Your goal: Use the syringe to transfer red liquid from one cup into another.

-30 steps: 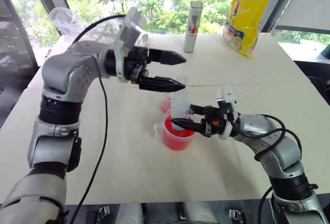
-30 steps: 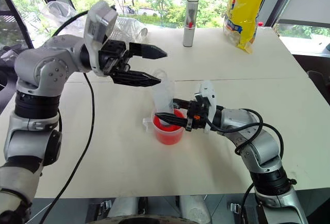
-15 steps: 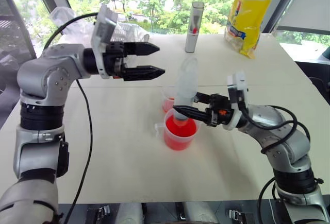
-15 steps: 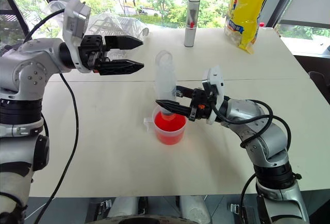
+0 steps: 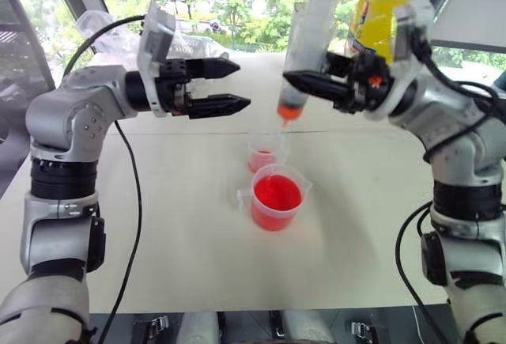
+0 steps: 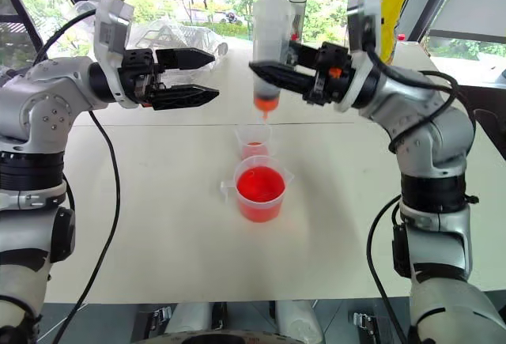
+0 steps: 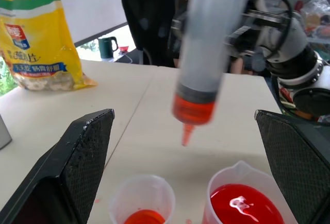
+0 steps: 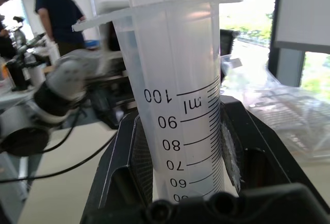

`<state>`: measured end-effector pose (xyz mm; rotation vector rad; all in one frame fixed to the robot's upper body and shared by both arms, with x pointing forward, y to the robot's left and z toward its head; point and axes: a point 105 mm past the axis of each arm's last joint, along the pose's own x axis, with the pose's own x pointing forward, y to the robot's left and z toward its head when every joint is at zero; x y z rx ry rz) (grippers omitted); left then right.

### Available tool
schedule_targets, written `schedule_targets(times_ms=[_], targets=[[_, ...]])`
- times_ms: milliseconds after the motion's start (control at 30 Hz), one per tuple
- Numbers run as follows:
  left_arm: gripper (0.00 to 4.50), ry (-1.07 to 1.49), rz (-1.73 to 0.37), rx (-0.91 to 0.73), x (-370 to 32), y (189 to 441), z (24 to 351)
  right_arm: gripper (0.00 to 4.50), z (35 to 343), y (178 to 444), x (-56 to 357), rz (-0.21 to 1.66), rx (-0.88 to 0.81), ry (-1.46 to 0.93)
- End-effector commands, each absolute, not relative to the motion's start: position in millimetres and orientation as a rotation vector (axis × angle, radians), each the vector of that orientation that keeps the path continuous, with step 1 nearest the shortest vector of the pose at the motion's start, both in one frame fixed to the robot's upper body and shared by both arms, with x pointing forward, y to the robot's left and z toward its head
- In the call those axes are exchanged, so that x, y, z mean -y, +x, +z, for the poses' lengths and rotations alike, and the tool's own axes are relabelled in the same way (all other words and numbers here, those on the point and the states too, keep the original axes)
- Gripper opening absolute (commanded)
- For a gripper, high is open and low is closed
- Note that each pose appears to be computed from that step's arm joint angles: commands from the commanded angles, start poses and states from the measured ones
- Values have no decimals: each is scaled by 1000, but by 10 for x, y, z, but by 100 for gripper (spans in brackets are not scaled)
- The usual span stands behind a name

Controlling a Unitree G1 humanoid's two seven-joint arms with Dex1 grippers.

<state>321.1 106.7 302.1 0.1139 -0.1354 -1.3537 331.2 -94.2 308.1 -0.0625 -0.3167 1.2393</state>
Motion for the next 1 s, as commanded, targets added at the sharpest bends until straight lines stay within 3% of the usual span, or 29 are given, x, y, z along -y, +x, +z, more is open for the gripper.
schedule_targets(times_ms=[33, 333, 500, 700, 1000], targets=[[448, 138, -1318, 206, -1139, 3165, 3161, 141, 3012, 3528, 843, 1245, 326, -64], [448, 167, -1272, 213, -1206, 3165, 3148, 141, 2509, 3820, 682, 1243, 251, -86], [448, 187, -1264, 251, -1172, 3212, 3212, 141, 2483, 3827, 666, 1252, 253, -94], [448, 184, -1195, 335, -976, 3525, 3378, 141, 2439, 3789, 636, 1265, 250, -102], [448, 195, -1256, 315, -609, 3640, 3234, 141, 2399, 3789, 630, 1254, 245, -107]])
